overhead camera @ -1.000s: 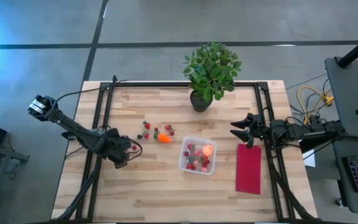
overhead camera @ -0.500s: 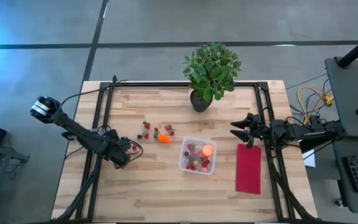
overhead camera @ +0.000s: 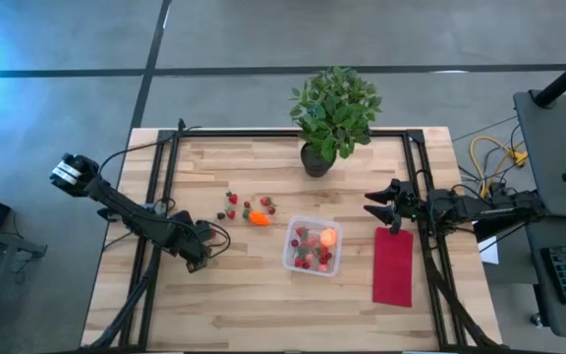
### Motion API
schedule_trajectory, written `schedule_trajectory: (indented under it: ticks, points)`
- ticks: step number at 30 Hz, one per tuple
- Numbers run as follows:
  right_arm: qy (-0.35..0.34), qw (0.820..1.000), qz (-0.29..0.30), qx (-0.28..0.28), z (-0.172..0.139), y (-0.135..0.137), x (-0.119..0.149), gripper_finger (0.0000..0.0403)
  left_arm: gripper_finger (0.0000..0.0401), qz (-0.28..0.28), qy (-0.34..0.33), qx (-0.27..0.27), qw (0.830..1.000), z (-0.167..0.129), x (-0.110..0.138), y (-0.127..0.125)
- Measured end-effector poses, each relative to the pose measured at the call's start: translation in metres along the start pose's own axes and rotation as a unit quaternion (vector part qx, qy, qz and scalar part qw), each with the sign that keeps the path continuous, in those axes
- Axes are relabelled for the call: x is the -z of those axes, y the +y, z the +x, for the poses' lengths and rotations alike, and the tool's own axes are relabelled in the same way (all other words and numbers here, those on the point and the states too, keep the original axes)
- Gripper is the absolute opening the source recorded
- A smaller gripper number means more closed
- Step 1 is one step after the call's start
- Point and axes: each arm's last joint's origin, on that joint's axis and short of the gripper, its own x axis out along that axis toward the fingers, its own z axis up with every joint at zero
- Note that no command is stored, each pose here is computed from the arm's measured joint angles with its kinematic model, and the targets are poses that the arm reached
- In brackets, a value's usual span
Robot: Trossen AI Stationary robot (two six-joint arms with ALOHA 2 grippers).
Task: Pick and placing Produce into tupperware
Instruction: Put the red cherry into the transparent bin
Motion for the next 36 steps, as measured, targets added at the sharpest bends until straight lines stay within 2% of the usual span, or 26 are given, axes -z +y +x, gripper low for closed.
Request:
schedule_trajectory:
  ticks: [7, 13, 17, 25, 30, 36]
  points:
    - [0.000, 1.000, 0.000, 0.000, 0.000, 0.000, 0.000, 0.0233, 0.0260, -0.015, -0.008, 0.003, 1.000, -0.003, -0.003, 0.007]
    - [0.000, 1.000, 0.000, 0.000, 0.000, 0.000, 0.000, 0.0233, 0.0256, 0.053, -0.003, 0.012, 0.999, -0.001, -0.005, 0.010]
    - [0.000, 1.000, 0.000, 0.000, 0.000, 0.000, 0.000, 0.0233, 0.0230, 0.076, 0.016, 0.046, 0.996, 0.003, -0.006, 0.011]
    - [0.000, 1.000, 0.000, 0.000, 0.000, 0.000, 0.000, 0.0233, 0.0164, 0.081, 0.016, 0.047, 0.995, 0.005, -0.016, 0.020]
    - [0.000, 1.000, 0.000, 0.000, 0.000, 0.000, 0.000, 0.0233, 0.0157, 0.073, 0.008, 0.037, 0.997, 0.006, -0.023, 0.026]
    - [0.000, 1.000, 0.000, 0.000, 0.000, 0.000, 0.000, 0.0233, 0.0157, 0.065, 0.008, 0.049, 0.997, 0.006, -0.026, 0.027]
